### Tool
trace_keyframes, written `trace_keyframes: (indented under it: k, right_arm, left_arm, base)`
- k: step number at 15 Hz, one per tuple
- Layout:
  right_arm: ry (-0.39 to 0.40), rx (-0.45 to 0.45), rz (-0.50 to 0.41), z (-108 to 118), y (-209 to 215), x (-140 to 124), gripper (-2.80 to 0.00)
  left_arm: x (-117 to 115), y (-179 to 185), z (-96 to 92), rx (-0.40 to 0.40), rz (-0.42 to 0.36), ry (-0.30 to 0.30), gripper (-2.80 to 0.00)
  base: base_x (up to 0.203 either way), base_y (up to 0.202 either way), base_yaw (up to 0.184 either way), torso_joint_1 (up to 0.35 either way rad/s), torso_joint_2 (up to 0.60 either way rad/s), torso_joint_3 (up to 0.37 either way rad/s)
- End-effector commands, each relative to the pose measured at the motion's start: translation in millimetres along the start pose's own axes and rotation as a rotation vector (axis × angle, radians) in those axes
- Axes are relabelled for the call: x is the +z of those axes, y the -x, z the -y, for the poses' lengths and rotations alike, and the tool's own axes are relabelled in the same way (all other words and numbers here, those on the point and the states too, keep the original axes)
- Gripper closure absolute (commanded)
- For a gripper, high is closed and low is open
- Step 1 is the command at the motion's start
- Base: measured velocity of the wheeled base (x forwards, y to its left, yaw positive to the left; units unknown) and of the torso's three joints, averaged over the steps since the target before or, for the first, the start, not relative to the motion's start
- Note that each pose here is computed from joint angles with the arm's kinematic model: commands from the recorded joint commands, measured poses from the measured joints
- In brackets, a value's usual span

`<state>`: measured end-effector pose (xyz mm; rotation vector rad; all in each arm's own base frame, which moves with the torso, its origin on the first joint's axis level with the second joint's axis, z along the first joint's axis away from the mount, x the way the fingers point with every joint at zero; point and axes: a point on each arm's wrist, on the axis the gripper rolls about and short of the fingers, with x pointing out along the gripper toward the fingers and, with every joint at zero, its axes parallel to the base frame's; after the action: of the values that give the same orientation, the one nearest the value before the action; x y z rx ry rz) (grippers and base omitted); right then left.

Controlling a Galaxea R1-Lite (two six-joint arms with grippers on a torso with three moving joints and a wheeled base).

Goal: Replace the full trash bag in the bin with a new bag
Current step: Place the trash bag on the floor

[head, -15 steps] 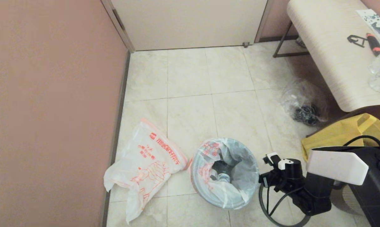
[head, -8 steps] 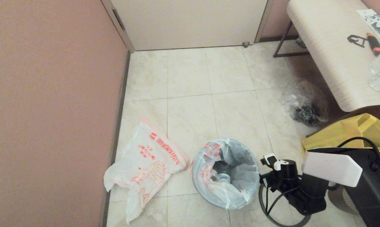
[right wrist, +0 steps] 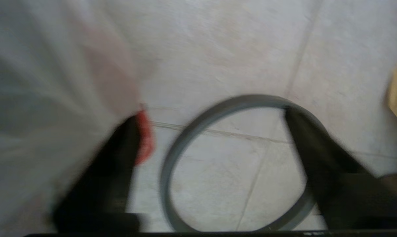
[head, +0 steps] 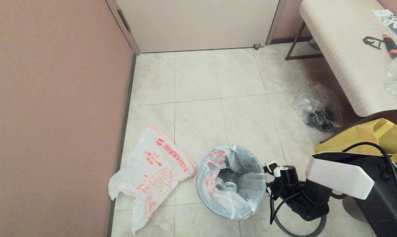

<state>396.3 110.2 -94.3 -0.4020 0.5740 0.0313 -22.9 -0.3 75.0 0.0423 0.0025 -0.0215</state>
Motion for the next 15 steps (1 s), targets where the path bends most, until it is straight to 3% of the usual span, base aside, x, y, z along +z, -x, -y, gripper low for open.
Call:
trace_keyframes:
  k: [1, 6, 8, 12, 15]
  right_arm:
    - [0.007, 0.009, 0.012, -3.1, 2.8, 12.1, 0.00]
    - [0.025, 0.022, -0.038, -4.6, 4.0, 15.3, 0.00]
    - [-0.011, 0.034, -0.047, -5.9, 11.7, 23.0, 0.00]
    - [-0.097, 0.090, -0.065, -8.4, 58.2, 62.4, 0.00]
    - [-0.090, 0.143, -0.055, -18.5, 103.1, 76.1, 0.00]
  left_arm:
    - [0.0, -0.1, 0.0, 0.000, -0.002, -0.001, 0.00]
    - [0.0, -0.1, 0.0, 0.000, -0.002, -0.001, 0.00]
    - [0.0, -0.1, 0.0, 0.000, -0.002, -0.001, 0.00]
    - [0.0, -0.1, 0.0, 0.000, -0.002, -0.001, 0.00]
    - [0.0, -0.1, 0.0, -0.001, -0.002, -0.001, 0.00]
  base:
    - [0.000, 0.000, 0.000, 0.000, 0.00, 0.000]
    - [0.000, 0.000, 0.000, 0.000, 0.00, 0.000]
    - [0.000, 0.000, 0.000, 0.000, 0.00, 0.000]
    - [0.000, 0.000, 0.000, 0.000, 0.00, 0.000]
    - [0.000, 0.000, 0.000, 0.000, 0.00, 0.000]
